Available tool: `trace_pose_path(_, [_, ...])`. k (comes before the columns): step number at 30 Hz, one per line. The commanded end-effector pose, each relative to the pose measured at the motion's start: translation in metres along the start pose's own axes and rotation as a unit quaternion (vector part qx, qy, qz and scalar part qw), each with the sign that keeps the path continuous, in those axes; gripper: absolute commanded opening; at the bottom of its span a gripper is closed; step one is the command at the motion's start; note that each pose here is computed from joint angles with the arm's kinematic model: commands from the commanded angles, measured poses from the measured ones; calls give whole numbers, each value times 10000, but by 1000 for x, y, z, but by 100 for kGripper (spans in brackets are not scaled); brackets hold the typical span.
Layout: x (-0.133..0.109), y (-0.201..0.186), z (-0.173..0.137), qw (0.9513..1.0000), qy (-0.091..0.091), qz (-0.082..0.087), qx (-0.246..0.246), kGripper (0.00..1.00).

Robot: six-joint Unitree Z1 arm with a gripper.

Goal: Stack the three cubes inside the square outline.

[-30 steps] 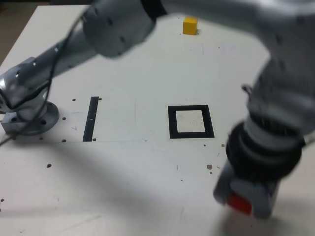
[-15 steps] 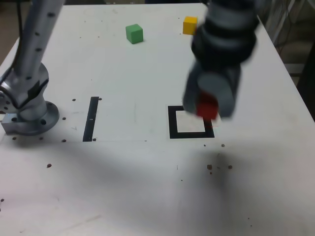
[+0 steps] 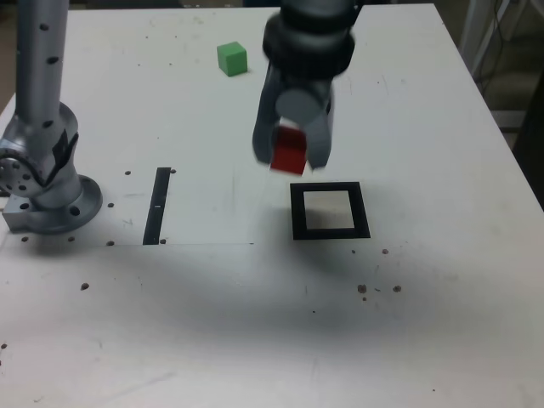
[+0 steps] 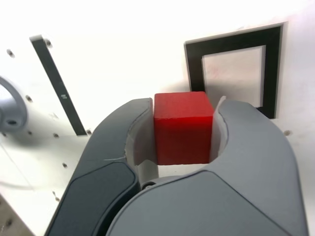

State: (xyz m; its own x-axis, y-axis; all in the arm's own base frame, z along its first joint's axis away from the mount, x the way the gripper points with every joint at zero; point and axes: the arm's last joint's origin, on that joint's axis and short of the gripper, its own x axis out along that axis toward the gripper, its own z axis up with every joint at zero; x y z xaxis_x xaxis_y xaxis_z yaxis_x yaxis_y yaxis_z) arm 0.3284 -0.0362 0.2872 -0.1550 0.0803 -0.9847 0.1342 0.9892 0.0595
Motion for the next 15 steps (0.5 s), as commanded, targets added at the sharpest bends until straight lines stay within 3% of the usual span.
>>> trace_pose_path(1, [5,-1,3,9998,-147,-103,-87,22])
trace_pose_path(6, [14,-4,7,9984,-361,-195,-401,22])
trace_pose_path(12, [15,-3,8,9961,-517,-64,-713,22])
trace_pose_path(15, [22,-3,13,9960,-497,-17,-748,22])
